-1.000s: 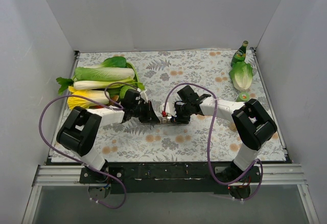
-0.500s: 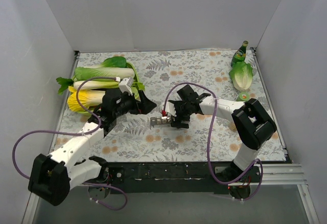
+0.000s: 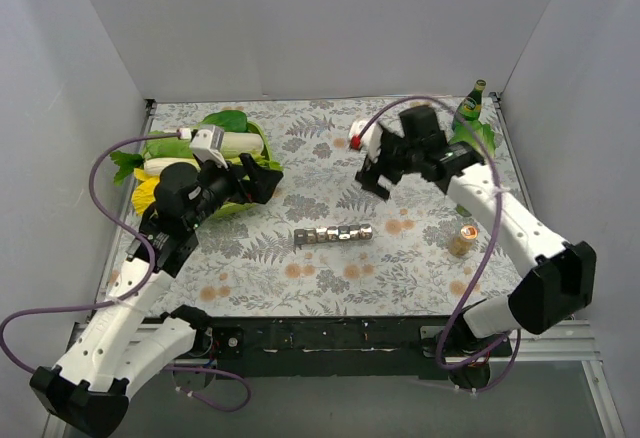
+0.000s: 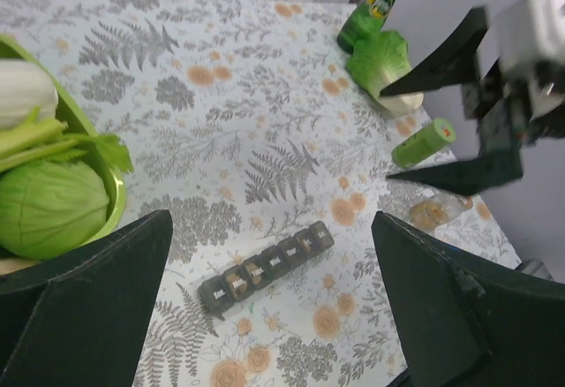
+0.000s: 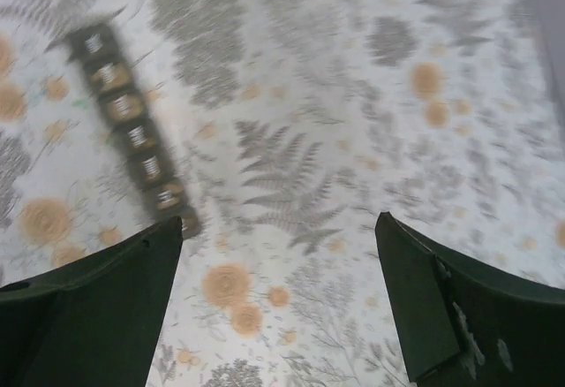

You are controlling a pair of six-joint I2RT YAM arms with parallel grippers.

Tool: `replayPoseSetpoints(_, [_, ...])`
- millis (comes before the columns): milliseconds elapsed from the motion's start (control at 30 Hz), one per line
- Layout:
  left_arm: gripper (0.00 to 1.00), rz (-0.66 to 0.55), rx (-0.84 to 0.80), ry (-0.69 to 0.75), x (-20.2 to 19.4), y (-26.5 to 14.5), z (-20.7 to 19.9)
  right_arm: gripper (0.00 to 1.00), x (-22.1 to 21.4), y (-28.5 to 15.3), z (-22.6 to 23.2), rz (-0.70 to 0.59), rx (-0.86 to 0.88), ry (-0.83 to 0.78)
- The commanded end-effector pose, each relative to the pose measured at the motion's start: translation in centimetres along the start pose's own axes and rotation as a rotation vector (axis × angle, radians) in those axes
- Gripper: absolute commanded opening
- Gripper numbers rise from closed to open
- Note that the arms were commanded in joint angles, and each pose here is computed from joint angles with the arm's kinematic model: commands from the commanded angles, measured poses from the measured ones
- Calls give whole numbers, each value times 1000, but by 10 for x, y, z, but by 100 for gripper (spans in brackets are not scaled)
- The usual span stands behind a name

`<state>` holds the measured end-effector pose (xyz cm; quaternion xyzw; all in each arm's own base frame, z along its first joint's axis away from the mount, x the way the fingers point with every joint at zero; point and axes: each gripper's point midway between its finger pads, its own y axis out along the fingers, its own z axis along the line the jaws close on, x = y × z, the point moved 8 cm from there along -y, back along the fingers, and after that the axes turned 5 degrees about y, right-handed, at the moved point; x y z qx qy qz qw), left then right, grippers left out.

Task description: Sort the pills into containers

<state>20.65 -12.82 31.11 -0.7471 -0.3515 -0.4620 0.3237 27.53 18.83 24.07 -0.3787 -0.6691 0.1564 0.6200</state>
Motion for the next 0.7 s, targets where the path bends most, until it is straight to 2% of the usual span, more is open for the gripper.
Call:
replayPoseSetpoints(0, [98, -55, 37, 61, 38, -24, -10, 97, 26, -90, -54, -188, -274, 295])
replayPoseSetpoints(67, [98, -75, 34, 69, 52, -31, -15, 97, 22, -130, -71, -266, -385, 396])
replayPoseSetpoints(167, [98, -79, 38, 70, 59, -38, -19, 98, 28, -176, -80, -343, -562, 463])
replayPoseSetpoints(300, [98, -86, 47, 69, 66, -47, -22, 98, 23, -214, -84, -393, -743, 542])
replayPoseSetpoints(467, [98, -91, 56, 69, 69, -56, -23, 98, 23, -234, -70, -436, -785, 551])
replayPoseSetpoints(667, [98, -83, 59, 66, 66, -63, -24, 98, 20, -235, -59, -452, -737, 561])
